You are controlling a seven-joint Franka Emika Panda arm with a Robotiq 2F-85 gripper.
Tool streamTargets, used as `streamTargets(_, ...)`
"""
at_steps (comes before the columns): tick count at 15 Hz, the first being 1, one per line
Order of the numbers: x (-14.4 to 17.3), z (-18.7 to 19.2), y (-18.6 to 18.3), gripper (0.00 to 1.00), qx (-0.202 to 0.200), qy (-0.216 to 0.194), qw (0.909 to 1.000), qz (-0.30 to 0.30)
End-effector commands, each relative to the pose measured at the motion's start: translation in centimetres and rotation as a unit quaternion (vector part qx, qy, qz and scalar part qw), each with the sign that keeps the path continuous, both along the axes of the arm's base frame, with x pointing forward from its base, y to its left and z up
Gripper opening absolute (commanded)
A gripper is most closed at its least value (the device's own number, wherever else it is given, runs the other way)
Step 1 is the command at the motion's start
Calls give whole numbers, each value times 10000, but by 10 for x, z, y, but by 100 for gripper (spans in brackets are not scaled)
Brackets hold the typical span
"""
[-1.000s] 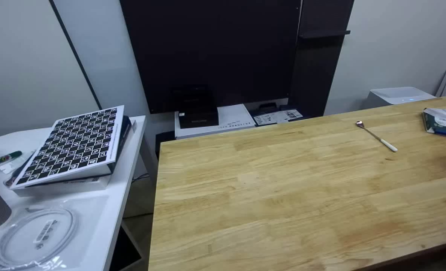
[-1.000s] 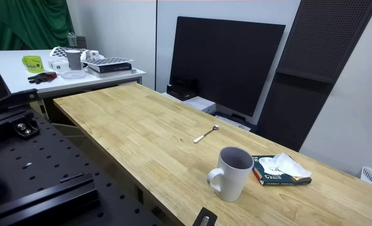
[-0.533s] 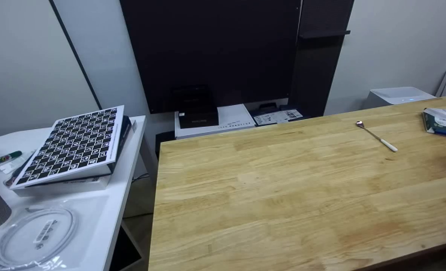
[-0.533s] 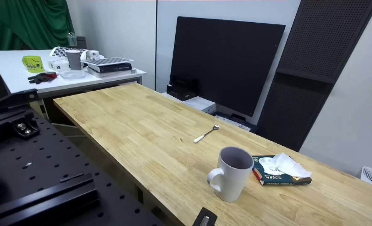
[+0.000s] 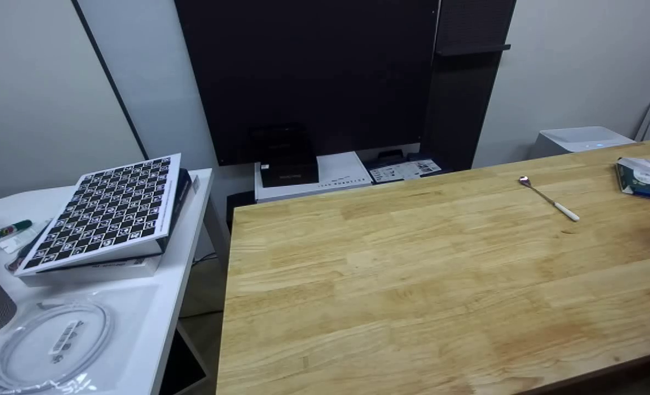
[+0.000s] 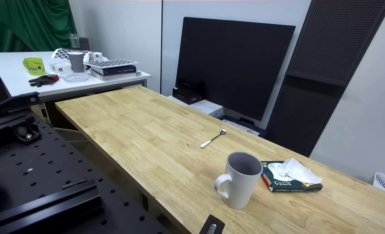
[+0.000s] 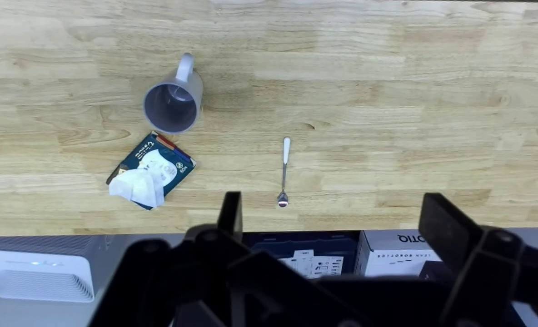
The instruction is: Take the spoon from the table and place it in the white cup
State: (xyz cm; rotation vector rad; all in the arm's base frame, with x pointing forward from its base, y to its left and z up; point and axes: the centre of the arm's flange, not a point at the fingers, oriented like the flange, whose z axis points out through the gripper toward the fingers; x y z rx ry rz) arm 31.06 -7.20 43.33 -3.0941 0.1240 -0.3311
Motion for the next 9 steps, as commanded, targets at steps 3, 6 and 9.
streamTargets(3,29,10,-16,100,114,-112,9998,-121)
streamTargets(6,60,4,-27,100,162,-62,9996,-210)
streamTargets(9,91,-6,-32,100,155,53,9996,-233)
